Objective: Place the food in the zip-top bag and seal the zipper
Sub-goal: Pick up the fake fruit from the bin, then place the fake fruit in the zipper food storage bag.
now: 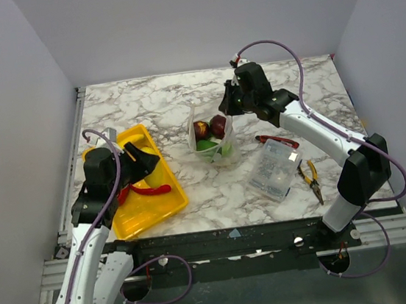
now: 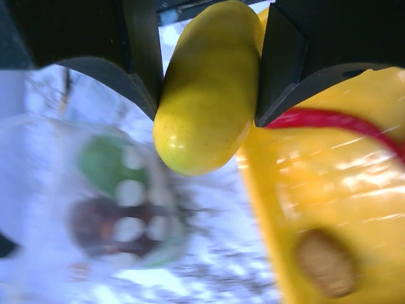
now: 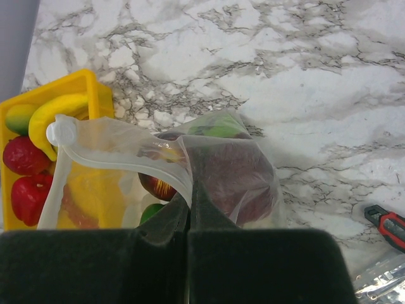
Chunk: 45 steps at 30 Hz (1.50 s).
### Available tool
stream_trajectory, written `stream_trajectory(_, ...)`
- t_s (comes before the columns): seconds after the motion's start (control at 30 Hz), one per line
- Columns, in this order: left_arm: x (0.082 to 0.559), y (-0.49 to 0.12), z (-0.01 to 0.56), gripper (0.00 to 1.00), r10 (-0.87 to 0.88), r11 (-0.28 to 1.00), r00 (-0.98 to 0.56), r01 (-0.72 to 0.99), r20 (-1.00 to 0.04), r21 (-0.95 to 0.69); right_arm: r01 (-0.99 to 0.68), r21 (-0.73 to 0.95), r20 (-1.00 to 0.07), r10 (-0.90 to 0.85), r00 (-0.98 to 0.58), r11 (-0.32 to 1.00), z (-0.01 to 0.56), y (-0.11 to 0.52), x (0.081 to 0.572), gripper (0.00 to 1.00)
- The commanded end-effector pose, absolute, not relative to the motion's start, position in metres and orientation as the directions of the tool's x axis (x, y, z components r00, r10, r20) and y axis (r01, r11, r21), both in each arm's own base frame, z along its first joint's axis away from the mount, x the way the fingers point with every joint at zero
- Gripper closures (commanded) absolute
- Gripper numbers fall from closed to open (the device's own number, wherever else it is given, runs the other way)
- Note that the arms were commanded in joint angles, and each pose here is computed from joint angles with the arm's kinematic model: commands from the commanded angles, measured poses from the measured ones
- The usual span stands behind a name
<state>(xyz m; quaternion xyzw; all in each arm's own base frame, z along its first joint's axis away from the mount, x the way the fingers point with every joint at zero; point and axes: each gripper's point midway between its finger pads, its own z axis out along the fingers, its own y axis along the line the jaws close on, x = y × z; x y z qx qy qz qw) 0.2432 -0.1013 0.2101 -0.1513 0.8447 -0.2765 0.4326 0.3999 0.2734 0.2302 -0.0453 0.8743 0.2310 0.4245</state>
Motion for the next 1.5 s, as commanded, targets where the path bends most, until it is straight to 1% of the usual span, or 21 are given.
stream_trajectory(0.0,0.231,-0.175,0.299,1.0,-0.409,0.509,-0.573,0.503,-0.71,-0.699,-0.295,0.407,-0.757,0.138,-0.638,0.865,0.237,0.277,0.395,0.99)
stream_trajectory(0.07,0.227,-0.193,0.32,1.0,-0.39,0.394,-0.594,0.583,-0.704,-0.71,-0.297,0.415,-0.753,0.142,-0.642,0.86,0.237,0.278,0.395,0.99)
stream_trajectory(0.1,0.227,-0.201,0.326,1.0,-0.374,0.363,-0.599,0.608,-0.708,-0.706,-0.298,0.42,-0.751,0.144,-0.645,0.857,0.238,0.279,0.394,0.99)
stream_trajectory(0.2,0.222,-0.227,0.344,1.0,-0.317,0.336,-0.579,0.672,-0.751,-0.66,-0.3,0.426,-0.748,0.145,-0.648,0.854,0.238,0.279,0.392,0.99)
stream_trajectory(0.3,0.228,-0.246,0.353,1.0,-0.279,0.381,-0.538,0.699,-0.796,-0.606,-0.297,0.428,-0.749,0.152,-0.645,0.853,0.241,0.278,0.391,0.99)
stream_trajectory(0.4,0.246,-0.254,0.35,1.0,-0.255,0.444,-0.519,0.686,-0.816,-0.576,-0.294,0.429,-0.752,0.158,-0.64,0.854,0.244,0.277,0.391,1.0)
stream_trajectory(0.47,0.255,-0.259,0.35,1.0,-0.247,0.463,-0.502,0.69,-0.829,-0.556,-0.295,0.432,-0.753,0.16,-0.638,0.853,0.246,0.276,0.39,1.0)
stream_trajectory(0.63,0.273,-0.275,0.349,0.99,-0.226,0.456,-0.517,0.693,-0.826,-0.559,-0.293,0.43,-0.753,0.16,-0.638,0.854,0.247,0.276,0.39,1.0)
stream_trajectory(0.73,0.284,-0.283,0.344,0.92,-0.227,0.453,-0.534,0.683,-0.815,-0.574,-0.29,0.428,-0.753,0.161,-0.638,0.856,0.246,0.276,0.391,1.0)
stream_trajectory(0.83,0.297,-0.287,0.332,0.91,-0.225,0.476,-0.548,0.66,-0.806,-0.582,-0.289,0.427,-0.753,0.16,-0.638,0.857,0.246,0.276,0.392,0.99)
stream_trajectory(0.97,0.309,-0.293,0.318,0.86,-0.225,0.484,-0.561,0.645,-0.797,-0.591,-0.286,0.424,-0.75,0.157,-0.642,0.859,0.242,0.276,0.392,0.99)
stream_trajectory(1.17,0.317,-0.3,0.301,0.71,-0.222,0.477,-0.599,0.622,-0.769,-0.622,-0.283,0.415,-0.751,0.15,-0.643,0.865,0.241,0.275,0.393,0.99)
stream_trajectory(1.2,0.319,-0.3,0.299,0.67,-0.225,0.483,-0.602,0.614,-0.766,-0.624,-0.282,0.413,-0.752,0.149,-0.642,0.866,0.241,0.274,0.393,1.0)
stream_trajectory(1.27,0.321,-0.299,0.295,0.52,-0.226,0.498,-0.606,0.601,-0.763,-0.625,-0.28,0.41,-0.754,0.15,-0.639,0.868,0.241,0.273,0.393,0.99)
stream_trajectory(1.3,0.322,-0.298,0.293,0.41,-0.226,0.506,-0.609,0.593,-0.76,-0.626,-0.278,0.408,-0.755,0.151,-0.638,0.869,0.241,0.272,0.393,0.99)
stream_trajectory(1.37,0.323,-0.295,0.292,0.26,-0.227,0.522,-0.609,0.583,-0.76,-0.623,-0.278,0.409,-0.754,0.15,-0.64,0.869,0.24,0.273,0.393,0.99)
stream_trajectory(1.47,0.323,-0.292,0.292,0.12,-0.23,0.54,-0.602,0.575,-0.765,-0.614,-0.281,0.413,-0.751,0.149,-0.644,0.866,0.239,0.274,0.393,0.99)
